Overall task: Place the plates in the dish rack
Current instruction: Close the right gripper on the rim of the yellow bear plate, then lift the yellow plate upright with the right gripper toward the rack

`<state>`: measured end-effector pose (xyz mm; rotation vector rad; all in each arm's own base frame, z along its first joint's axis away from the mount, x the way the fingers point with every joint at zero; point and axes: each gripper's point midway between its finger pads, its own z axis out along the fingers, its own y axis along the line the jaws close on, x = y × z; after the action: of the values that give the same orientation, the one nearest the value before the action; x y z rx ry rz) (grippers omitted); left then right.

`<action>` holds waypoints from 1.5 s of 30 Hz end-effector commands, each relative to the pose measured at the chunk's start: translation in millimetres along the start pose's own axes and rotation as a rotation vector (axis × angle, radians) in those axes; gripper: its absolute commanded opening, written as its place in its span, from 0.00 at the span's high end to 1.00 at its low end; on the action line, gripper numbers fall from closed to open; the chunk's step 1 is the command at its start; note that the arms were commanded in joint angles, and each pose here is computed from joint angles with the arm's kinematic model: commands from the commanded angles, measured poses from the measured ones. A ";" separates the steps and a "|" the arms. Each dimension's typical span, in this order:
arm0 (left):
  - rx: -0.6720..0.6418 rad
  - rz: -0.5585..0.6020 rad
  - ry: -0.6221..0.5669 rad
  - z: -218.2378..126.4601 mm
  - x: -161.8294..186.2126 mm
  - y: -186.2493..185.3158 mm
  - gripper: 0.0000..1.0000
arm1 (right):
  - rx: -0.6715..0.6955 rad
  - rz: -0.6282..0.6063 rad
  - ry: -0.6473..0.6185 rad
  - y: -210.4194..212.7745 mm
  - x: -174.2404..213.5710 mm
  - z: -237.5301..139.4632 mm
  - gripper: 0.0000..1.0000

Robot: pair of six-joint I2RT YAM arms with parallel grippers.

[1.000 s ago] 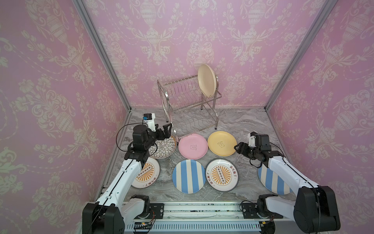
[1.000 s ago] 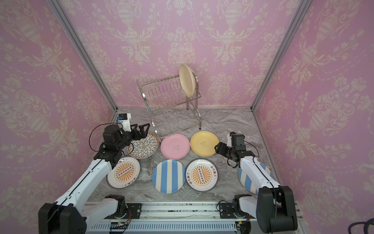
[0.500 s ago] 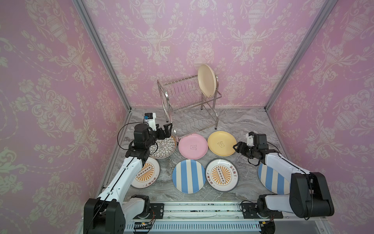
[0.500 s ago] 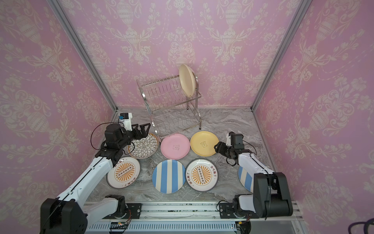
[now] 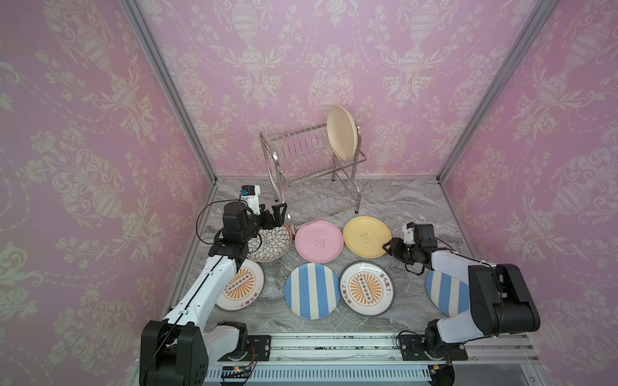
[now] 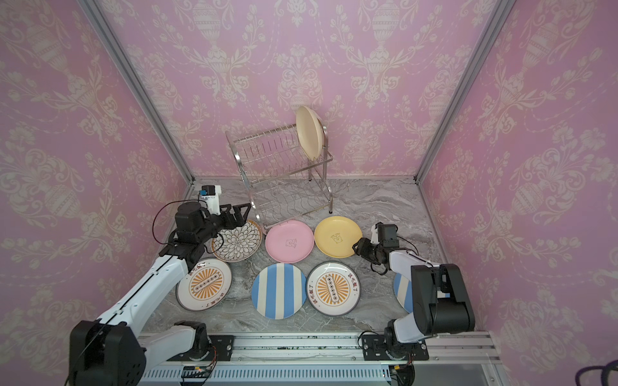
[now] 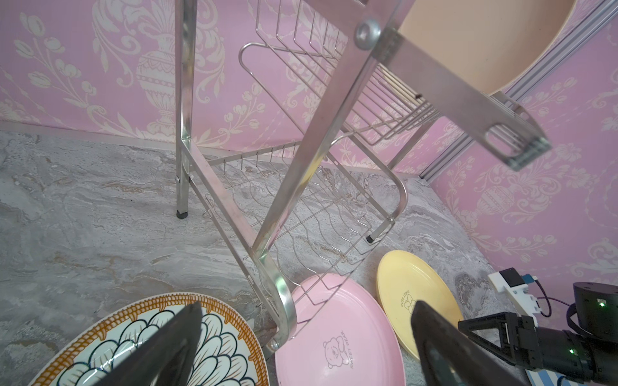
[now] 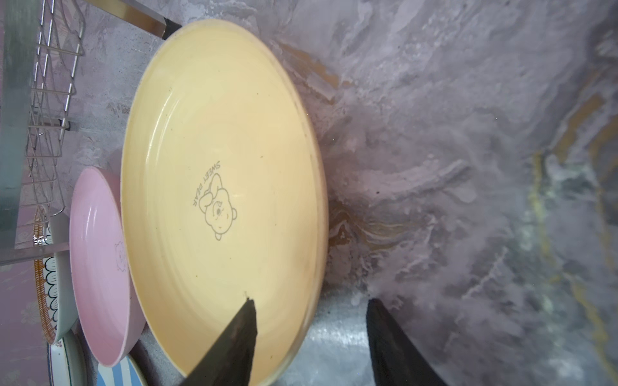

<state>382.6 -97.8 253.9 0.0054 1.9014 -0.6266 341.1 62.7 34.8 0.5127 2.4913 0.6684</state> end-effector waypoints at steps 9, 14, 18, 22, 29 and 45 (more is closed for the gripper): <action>0.047 0.066 -0.018 3.7 -15.5 -9.0 0.01 | -0.004 0.044 -0.029 -3.1 -10.0 11.6 0.61; 0.049 0.073 -0.013 4.0 -13.0 -8.7 0.01 | 0.005 0.048 -0.025 -4.9 -10.5 13.9 0.74; 0.048 0.081 -0.013 4.4 -12.9 -8.4 0.01 | 0.022 0.044 -0.032 -5.1 -14.0 11.5 0.78; 0.050 0.082 -0.019 5.7 -14.2 -8.3 0.01 | 0.080 0.024 -0.049 -8.1 -20.3 0.1 0.83; 0.059 0.091 -0.023 10.6 -17.1 -8.8 0.01 | 0.202 -0.036 -0.092 -7.8 -38.2 -36.2 0.93; 0.066 0.115 -0.034 8.7 -21.8 -11.7 0.01 | 0.414 -0.334 -0.495 84.2 -140.1 -225.1 1.00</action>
<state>394.2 -104.5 255.4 0.0980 1.8869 -0.6092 354.8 -3.2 240.3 0.3981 2.2650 0.0519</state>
